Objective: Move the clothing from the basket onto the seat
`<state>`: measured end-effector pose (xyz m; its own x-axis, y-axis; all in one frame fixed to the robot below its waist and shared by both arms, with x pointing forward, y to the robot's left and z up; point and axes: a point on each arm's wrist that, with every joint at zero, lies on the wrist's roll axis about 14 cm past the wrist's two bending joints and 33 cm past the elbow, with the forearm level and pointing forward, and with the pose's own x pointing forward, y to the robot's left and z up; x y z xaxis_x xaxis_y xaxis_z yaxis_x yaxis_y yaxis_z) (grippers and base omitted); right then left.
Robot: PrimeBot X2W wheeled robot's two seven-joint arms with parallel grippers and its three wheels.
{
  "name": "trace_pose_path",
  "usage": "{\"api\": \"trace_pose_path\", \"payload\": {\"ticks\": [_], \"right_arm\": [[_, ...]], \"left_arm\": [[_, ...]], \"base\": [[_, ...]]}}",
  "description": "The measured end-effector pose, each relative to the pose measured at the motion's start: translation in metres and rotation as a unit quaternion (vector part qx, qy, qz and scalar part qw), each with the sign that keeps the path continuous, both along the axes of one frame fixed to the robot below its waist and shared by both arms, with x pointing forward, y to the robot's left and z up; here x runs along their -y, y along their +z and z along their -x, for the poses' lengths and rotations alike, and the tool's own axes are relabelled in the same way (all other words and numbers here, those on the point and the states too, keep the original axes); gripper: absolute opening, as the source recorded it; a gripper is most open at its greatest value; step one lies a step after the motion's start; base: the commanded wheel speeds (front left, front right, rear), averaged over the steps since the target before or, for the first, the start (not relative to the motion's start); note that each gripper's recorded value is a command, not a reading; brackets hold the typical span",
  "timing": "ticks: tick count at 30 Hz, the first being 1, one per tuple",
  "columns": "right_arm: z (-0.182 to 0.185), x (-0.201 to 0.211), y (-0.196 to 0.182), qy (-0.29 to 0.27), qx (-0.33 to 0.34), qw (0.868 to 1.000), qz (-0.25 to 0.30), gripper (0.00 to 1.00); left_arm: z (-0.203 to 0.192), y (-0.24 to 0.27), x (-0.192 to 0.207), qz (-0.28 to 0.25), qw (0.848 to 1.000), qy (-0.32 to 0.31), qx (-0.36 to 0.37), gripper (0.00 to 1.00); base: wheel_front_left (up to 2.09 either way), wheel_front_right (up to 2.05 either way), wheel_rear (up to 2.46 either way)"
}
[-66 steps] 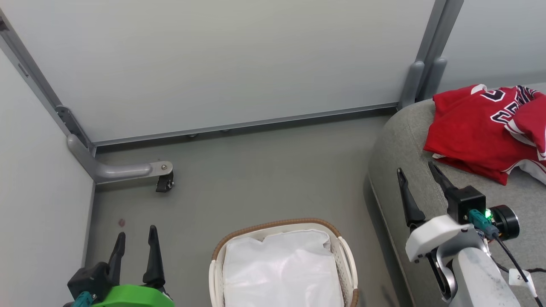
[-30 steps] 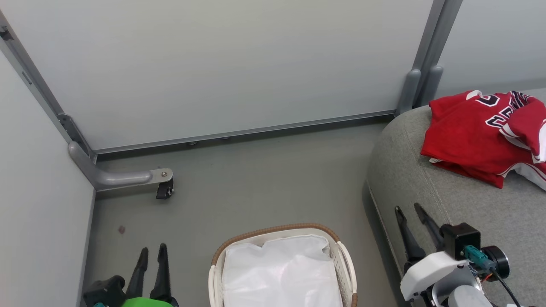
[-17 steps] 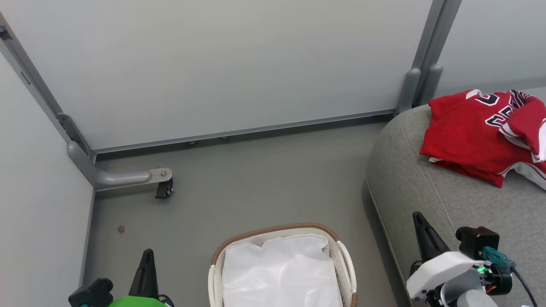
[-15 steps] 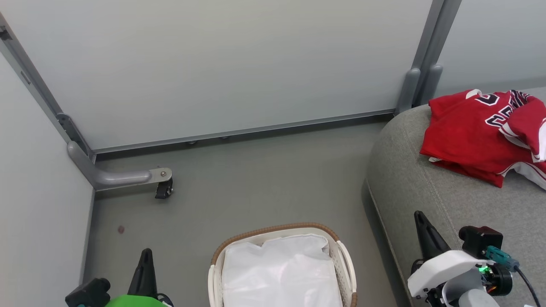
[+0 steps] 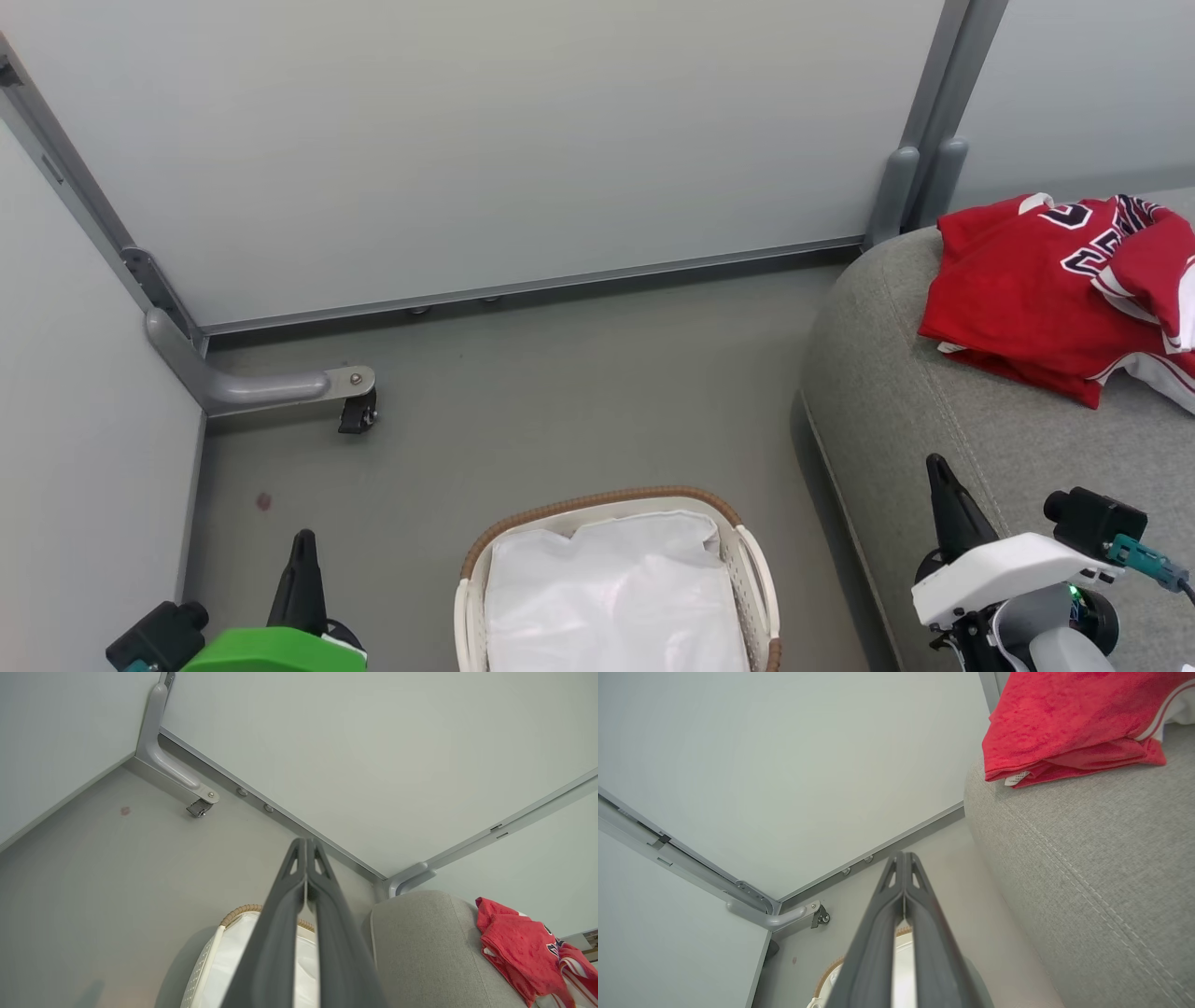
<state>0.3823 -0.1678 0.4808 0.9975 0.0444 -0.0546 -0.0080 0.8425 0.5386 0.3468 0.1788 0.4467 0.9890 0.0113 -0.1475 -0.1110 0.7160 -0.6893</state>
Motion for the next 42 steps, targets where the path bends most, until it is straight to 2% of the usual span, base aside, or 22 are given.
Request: {"api": "trace_pose_path", "payload": {"ticks": [18, 42], "right_arm": [[-0.002, 0.01, 0.003, -0.023, -0.01, 0.992, -0.127, 0.0], [-0.003, 0.019, 0.008, -0.037, -0.012, 0.964, -0.264, 0.0]], "left_arm": [[-0.009, 0.009, -0.007, 0.1, 0.995, 0.021, 0.004, 0.0], [-0.022, 0.025, -0.013, 0.211, 0.977, 0.032, 0.021, 0.0]], "base": [[0.0, 0.0, 0.0], [0.0, 0.0, 0.0]]}}
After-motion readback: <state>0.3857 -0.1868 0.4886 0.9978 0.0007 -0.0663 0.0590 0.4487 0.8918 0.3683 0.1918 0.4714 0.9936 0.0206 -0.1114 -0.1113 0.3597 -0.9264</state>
